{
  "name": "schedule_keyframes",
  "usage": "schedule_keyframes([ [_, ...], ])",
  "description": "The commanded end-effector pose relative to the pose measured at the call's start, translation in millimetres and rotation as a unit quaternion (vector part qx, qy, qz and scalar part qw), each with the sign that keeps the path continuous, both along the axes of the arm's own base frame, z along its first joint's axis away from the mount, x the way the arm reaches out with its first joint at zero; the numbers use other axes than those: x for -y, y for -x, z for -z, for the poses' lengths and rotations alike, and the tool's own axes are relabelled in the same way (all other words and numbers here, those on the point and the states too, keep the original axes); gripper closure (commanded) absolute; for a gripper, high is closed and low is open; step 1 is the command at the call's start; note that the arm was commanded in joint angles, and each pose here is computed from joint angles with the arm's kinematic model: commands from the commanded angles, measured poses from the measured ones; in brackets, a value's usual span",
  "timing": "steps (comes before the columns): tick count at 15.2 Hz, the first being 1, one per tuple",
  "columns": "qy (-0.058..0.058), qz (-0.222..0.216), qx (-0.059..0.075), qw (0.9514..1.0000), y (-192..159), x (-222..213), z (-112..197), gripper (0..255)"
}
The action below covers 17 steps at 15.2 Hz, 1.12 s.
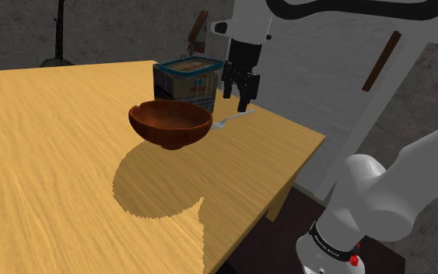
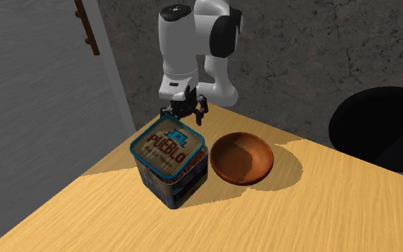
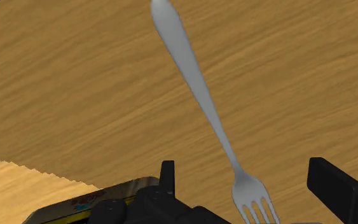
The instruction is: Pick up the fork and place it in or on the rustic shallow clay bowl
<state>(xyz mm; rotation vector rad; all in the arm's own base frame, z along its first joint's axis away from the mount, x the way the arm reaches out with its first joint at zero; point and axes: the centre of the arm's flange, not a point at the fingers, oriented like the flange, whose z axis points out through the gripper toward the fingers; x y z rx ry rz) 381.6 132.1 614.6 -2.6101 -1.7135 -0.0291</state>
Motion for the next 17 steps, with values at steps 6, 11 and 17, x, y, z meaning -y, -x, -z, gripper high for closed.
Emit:
schedule_keyframes([
  [6,-0.01,-0.101,-0.003,0.9949,0.6,-37.9,22.2,0],
  [11,-0.01,-0.101,-0.003,0.9949,0.8,-38.8,41.1,0],
  [17,-0.01,-0.101,-0.003,0.9949,0.8,-38.8,41.1,0],
])
